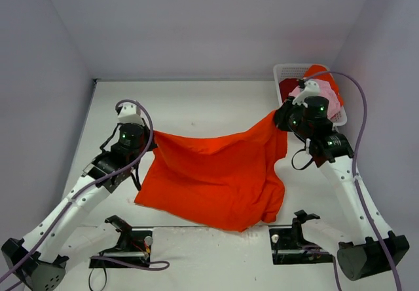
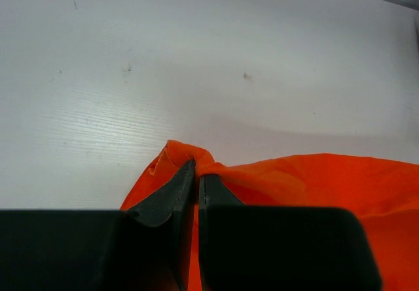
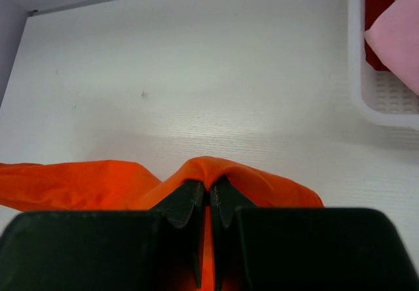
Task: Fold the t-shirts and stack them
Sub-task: Flatten the tshirt out
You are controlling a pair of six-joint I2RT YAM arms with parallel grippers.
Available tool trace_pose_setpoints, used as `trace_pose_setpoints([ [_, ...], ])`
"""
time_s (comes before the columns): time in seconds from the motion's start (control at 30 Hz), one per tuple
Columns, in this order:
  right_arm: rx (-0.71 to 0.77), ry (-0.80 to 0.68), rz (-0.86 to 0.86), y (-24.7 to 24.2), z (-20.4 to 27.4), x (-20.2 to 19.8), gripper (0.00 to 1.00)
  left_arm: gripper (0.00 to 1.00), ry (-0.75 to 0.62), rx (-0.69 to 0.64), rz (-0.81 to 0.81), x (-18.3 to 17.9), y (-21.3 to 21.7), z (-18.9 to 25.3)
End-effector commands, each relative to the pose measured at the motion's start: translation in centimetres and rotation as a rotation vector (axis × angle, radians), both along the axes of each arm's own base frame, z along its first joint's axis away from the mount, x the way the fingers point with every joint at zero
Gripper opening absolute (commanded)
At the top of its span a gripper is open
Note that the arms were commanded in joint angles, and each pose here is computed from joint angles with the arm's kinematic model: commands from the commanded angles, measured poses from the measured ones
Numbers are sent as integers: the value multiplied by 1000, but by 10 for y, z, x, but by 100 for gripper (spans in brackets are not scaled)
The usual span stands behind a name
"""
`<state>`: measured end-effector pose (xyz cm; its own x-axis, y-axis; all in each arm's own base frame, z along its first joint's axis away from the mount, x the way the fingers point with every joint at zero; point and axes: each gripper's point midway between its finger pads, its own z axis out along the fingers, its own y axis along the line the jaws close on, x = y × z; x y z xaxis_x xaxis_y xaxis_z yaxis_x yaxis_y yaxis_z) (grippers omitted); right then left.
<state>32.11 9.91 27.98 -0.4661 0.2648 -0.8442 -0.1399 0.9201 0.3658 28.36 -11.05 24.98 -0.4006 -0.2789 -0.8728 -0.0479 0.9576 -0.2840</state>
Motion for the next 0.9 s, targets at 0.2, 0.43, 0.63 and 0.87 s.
trace_pose_setpoints([
  [0.2, -43, -107, -9, 26, 25, 42, 0, 0, -85, -45, 117, 42, 11, 27],
  [0.43, -78, -81, -58, 19, 10, 51, 0, 0, -54, -56, 168, 67, 26, 19],
  [0.63, -112, -53, -82, 17, -3, 67, 0, 0, -36, -59, 179, 88, 26, 7],
  [0.87, -135, -43, -89, 20, -10, 85, 0, 0, -4, -51, 178, 102, 23, -5],
])
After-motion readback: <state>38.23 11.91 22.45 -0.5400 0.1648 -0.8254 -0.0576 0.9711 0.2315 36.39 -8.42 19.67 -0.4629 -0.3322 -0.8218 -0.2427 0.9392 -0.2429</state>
